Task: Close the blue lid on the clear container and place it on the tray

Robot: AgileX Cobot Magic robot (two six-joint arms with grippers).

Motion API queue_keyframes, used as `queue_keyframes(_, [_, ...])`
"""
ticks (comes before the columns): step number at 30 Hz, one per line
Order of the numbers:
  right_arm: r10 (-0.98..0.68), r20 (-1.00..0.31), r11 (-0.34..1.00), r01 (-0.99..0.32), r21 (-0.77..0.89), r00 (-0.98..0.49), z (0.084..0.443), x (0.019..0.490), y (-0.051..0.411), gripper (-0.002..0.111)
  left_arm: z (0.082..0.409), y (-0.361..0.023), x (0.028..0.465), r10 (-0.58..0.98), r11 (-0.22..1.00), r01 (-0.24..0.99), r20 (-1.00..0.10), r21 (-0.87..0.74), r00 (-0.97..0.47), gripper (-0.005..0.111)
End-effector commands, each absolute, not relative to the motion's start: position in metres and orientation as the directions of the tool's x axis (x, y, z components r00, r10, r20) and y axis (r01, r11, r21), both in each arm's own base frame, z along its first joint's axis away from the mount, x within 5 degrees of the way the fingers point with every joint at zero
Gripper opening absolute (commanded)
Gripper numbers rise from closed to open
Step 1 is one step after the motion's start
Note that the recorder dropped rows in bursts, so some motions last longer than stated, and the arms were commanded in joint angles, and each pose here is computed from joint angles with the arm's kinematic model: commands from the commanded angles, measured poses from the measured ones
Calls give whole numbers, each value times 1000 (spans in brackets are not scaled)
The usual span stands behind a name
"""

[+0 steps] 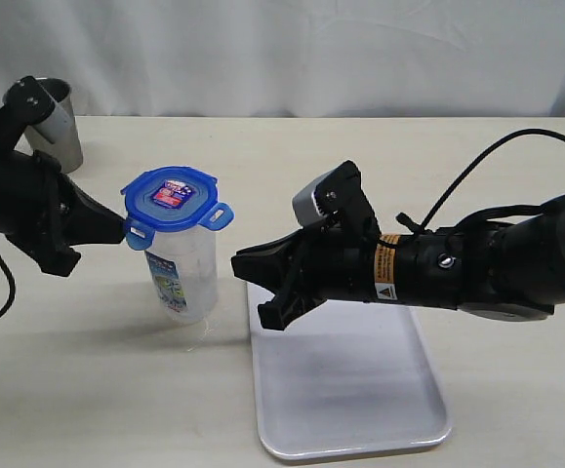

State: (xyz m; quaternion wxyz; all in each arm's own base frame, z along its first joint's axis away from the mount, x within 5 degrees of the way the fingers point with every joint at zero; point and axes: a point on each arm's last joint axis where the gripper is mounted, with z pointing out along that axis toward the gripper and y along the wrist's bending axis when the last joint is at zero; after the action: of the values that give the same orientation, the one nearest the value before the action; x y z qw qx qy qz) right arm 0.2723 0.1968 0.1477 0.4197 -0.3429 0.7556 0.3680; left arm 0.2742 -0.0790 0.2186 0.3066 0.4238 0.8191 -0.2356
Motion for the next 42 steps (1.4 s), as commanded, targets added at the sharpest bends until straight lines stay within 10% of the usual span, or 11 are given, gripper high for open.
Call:
queue_keyframes(1, [-215, -887, 506, -823, 258, -410, 148, 275, 196, 4, 222, -77, 271, 562, 546, 831, -691, -104, -456, 0])
queue_keyframes(18, [-274, -874, 599, -782, 172, -402, 162, 278, 186, 4, 190, -47, 230, 265, 773, 627, -850, -96, -456, 0])
queue_keyframes(26, [-268, -883, 621, -770, 148, -385, 175, 277, 182, 4, 210, 19, 238, 104, 981, -56, -754, 184, -649, 0])
queue_keyframes(31, [-273, -879, 629, -764, 143, -390, 175, 277, 181, 4, 258, 27, 237, 82, 924, -323, -931, 204, -356, 0])
queue_keyframes(38, [-278, -878, 635, -760, 138, -391, 176, 277, 181, 4, 259, -18, 216, 16, 987, 158, -999, 23, 45, 0])
queue_keyframes(42, [-278, -878, 635, -760, 138, -391, 176, 277, 181, 4, 226, -11, 191, -15, 990, 139, -999, -9, 39, 0])
